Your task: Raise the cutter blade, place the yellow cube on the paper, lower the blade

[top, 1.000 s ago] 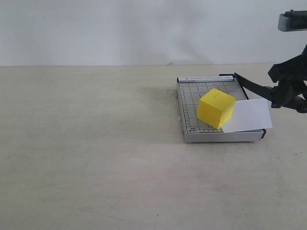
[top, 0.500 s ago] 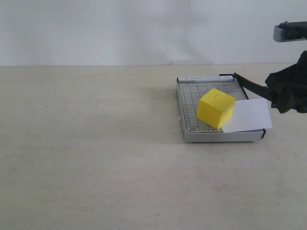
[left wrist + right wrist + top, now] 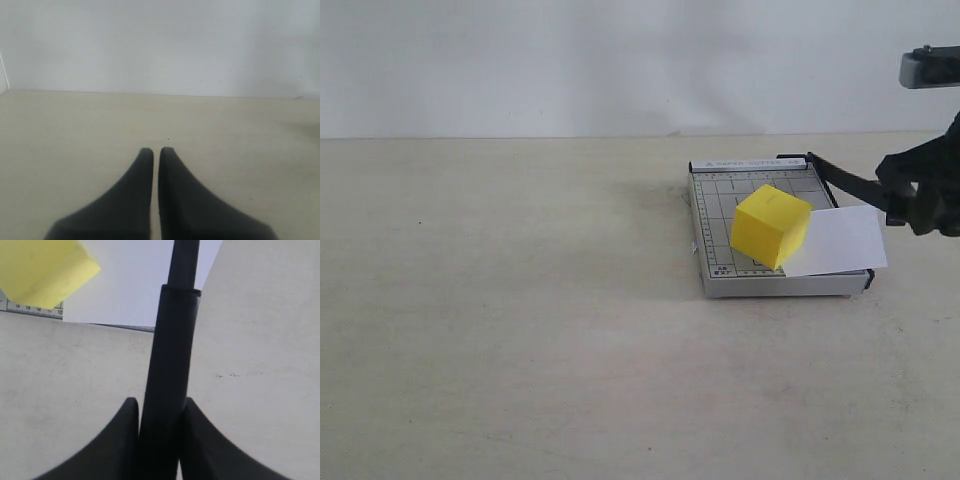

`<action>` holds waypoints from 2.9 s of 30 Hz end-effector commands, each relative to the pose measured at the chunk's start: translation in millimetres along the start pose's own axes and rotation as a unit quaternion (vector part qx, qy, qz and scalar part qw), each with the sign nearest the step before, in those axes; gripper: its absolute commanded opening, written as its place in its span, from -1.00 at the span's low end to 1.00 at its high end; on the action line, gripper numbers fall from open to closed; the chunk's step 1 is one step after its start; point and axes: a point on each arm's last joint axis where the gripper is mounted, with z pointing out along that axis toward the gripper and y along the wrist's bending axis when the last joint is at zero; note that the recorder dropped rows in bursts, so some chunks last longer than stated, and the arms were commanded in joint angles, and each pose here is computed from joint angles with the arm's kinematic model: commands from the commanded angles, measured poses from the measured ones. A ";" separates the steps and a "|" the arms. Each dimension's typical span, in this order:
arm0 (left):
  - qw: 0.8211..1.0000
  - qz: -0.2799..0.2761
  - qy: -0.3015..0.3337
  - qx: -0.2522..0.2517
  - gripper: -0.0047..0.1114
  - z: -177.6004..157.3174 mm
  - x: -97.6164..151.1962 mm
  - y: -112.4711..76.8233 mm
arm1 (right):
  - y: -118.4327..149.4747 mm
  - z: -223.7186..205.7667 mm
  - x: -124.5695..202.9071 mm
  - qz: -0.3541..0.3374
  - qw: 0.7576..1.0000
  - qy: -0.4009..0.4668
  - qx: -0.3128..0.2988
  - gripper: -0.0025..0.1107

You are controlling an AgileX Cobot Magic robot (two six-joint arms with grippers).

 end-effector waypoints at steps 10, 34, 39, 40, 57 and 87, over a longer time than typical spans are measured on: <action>1.000 -0.010 0.001 0.000 -0.84 0.1 1.0 -0.1 | 1.2 47.0 68.1 -0.007 0.999 0.029 0.013 -0.84; 1.000 -0.010 0.001 0.000 -0.84 0.1 1.0 -0.1 | 2.2 100.9 119.0 0.023 0.998 0.061 0.016 -0.84; 1.000 -0.010 0.001 0.000 -0.84 0.1 1.0 -0.1 | 1.7 109.3 117.3 0.035 0.998 0.056 0.014 -0.84; 1.000 -0.010 0.001 0.000 -0.84 0.1 1.0 -0.1 | 1.8 107.0 116.4 0.034 0.998 0.050 0.015 -0.84; 1.000 -0.010 0.001 0.000 -0.84 0.1 1.0 -0.1 | 1.5 91.3 93.2 0.042 0.999 -0.013 0.013 0.14; 1.000 -0.006 0.001 0.000 -0.84 0.1 1.0 -0.1 | 50.9 -97.8 216.3 0.008 0.806 -0.590 -0.052 -0.96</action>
